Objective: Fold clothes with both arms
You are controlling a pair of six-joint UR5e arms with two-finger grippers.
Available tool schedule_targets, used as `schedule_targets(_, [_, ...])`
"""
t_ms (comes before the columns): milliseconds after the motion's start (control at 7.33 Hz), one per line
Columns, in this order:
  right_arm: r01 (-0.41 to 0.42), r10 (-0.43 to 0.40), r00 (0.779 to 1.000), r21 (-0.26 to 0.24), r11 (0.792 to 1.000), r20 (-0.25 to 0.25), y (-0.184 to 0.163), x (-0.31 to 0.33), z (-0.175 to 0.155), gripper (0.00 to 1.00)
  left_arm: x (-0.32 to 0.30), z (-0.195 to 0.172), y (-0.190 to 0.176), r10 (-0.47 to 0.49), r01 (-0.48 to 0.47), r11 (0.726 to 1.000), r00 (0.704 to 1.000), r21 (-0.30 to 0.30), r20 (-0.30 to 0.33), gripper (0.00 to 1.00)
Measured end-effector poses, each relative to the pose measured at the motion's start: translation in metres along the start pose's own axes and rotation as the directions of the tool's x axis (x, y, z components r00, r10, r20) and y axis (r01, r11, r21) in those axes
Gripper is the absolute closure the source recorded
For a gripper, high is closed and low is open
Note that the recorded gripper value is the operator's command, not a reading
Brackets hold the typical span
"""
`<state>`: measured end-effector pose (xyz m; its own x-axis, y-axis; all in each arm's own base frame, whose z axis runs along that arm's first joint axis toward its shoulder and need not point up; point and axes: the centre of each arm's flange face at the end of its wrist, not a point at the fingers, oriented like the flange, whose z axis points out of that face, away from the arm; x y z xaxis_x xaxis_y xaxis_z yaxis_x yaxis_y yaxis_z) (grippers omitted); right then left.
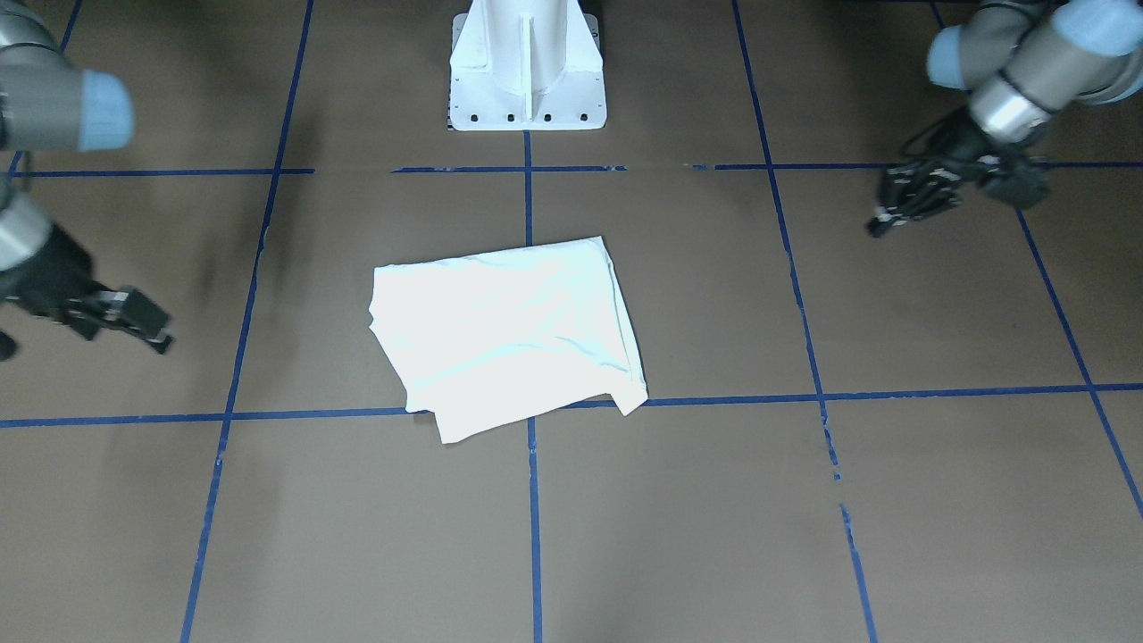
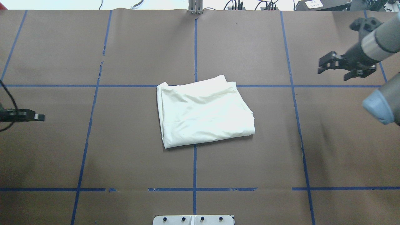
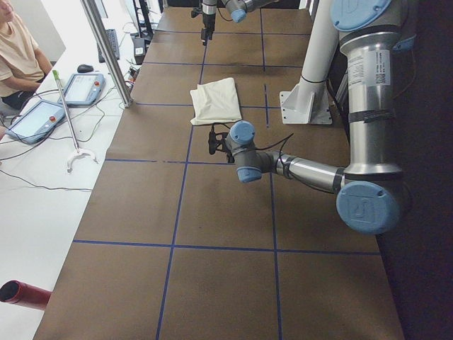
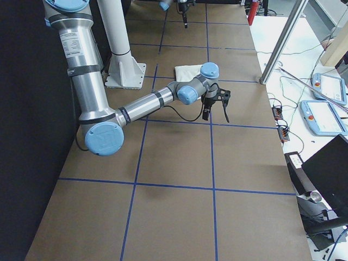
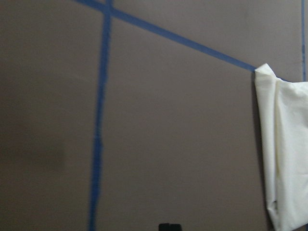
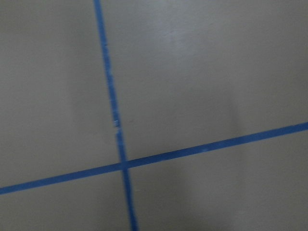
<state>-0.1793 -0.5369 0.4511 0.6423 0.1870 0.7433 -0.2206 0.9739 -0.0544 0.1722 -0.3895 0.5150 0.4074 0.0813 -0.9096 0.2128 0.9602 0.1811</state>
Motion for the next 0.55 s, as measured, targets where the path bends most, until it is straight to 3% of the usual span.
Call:
schedule_targets(273, [0.126,-0.126,0.992,0.001,0.992,-0.02,-0.01,0.126,-0.034,0.0,-0.072,-0.071,-0.032,0.138,-0.147,0.988,0.978,0.047,0.158,1.0])
schedule_targets(409, [0.153,-0.153,0.988,0.0,0.988,-0.023,-0.01,0.176,-0.047,0.0,-0.108,-0.105,-0.05,0.179,-0.193,0.981,0.949,0.029,0.259,0.98])
schedule_targets(545, [0.168,-0.169,0.985,-0.011,0.986,-0.022,-0.009,0.212,-0.055,0.0,-0.136,-0.135,-0.072,0.19,-0.195,0.981,0.921,-0.019,0.341,0.72])
